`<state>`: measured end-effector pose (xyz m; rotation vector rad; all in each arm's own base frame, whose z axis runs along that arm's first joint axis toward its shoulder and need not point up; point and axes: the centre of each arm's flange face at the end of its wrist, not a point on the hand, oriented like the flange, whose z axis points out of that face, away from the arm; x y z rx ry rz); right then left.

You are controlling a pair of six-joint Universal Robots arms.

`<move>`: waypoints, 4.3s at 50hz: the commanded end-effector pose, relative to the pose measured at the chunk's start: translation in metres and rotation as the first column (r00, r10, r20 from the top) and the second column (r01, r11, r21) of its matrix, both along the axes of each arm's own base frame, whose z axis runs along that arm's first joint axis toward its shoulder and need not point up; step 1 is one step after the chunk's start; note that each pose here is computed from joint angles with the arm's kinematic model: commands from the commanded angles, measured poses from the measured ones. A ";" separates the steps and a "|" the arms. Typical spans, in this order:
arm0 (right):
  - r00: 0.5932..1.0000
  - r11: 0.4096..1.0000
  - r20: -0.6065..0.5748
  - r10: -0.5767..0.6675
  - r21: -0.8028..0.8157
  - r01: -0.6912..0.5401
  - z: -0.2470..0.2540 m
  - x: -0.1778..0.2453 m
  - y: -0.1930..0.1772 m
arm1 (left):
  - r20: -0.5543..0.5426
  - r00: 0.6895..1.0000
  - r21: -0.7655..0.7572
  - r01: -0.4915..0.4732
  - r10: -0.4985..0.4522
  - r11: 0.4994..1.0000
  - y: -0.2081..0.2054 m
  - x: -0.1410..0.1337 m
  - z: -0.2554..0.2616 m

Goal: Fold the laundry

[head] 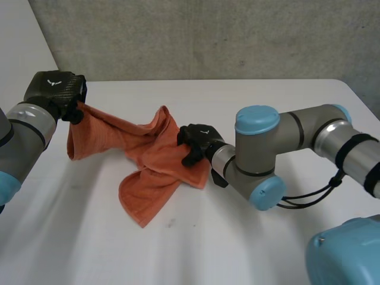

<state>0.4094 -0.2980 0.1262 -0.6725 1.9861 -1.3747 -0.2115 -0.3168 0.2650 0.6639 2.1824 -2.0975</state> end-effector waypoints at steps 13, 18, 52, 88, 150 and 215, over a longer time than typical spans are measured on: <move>0.972 0.866 -0.075 -0.221 -0.474 0.161 0.202 -0.105 -0.019 | -0.020 0.999 -0.079 -0.030 0.028 0.996 -0.002 0.007 0.027; 0.921 0.837 -0.257 -0.293 -0.535 0.117 0.212 -0.141 -0.010 | -0.024 1.000 -0.075 -0.022 0.021 0.997 0.004 0.007 0.028; 0.895 0.583 0.214 -0.391 -0.695 0.421 0.252 -0.164 -0.075 | -0.176 0.984 -0.530 -0.096 0.002 0.842 -0.056 -0.024 0.080; 0.871 0.964 -0.436 -0.227 -0.225 0.139 0.042 -0.188 -0.015 | 0.083 0.996 0.231 -0.034 0.015 0.972 0.033 -0.005 -0.109; 0.868 0.962 -0.438 -0.233 -0.236 0.139 0.035 -0.190 -0.023 | 0.048 0.996 0.167 0.068 -0.077 0.984 -0.021 -0.045 -0.151; 0.849 0.938 -0.449 -0.280 -0.314 0.144 0.077 -0.199 -0.032 | 0.049 0.997 0.188 0.042 -0.052 0.981 -0.017 -0.034 -0.104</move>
